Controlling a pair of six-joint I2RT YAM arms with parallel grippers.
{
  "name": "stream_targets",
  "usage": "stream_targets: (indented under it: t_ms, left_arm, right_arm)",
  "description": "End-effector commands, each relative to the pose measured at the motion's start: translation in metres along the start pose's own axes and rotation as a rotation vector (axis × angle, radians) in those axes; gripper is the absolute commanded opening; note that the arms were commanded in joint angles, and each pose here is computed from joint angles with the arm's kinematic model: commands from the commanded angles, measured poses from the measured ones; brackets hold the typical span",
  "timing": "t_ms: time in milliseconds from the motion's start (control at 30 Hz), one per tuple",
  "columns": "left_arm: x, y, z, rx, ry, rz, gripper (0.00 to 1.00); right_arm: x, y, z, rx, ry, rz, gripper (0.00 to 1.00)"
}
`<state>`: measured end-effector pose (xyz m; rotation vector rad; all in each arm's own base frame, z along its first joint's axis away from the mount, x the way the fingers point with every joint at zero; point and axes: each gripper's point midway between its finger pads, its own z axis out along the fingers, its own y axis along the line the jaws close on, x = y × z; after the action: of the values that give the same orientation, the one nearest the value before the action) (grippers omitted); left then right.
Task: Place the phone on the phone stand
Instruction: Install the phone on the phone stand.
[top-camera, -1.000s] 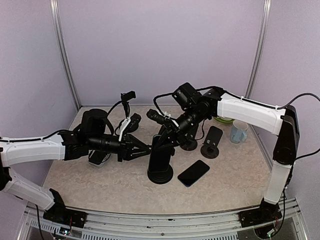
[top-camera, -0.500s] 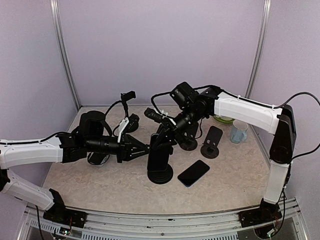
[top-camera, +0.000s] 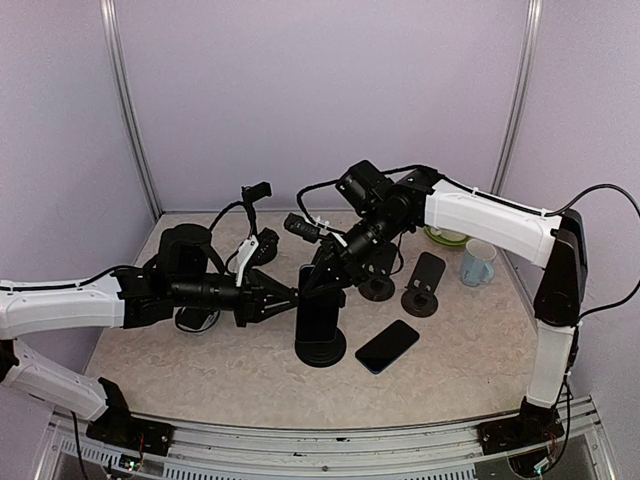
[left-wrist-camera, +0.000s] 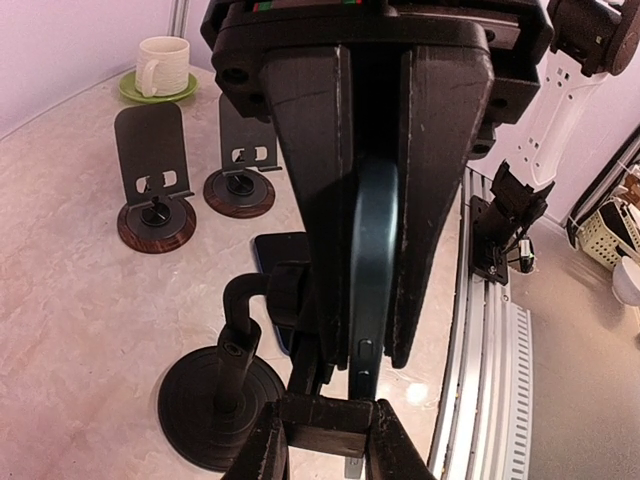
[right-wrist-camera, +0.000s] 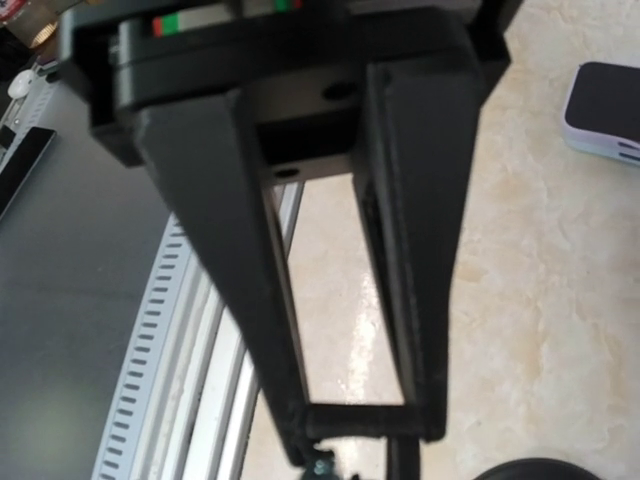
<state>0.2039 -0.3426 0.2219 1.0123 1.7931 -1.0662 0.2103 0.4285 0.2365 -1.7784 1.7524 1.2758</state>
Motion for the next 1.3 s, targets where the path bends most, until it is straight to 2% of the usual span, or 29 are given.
stream_targets:
  t_ms: [0, 233, 433, 800, 1267]
  left_arm:
    - [-0.028, -0.023, -0.01, 0.059, -0.086, 0.066, 0.0]
    - [-0.028, -0.022, -0.005, 0.064, -0.089, 0.057, 0.03]
    - [-0.027, -0.022, -0.003, 0.064, -0.091, 0.051, 0.25]
    - [-0.027, -0.021, -0.004, 0.059, -0.093, 0.048, 0.54]
    - [-0.037, -0.039, -0.023, 0.15, -0.17, 0.07, 0.76]
  right_arm:
    - [0.071, -0.04, 0.003, 0.165, 0.245, 0.228, 0.0]
    - [0.068, -0.036, 0.005, 0.162, 0.245, 0.213, 0.0]
    - [0.065, -0.034, 0.006, 0.152, 0.236, 0.201, 0.0]
    - [0.063, -0.032, 0.006, 0.149, 0.231, 0.189, 0.0]
    - [0.064, -0.033, 0.006, 0.159, 0.234, 0.188, 0.0]
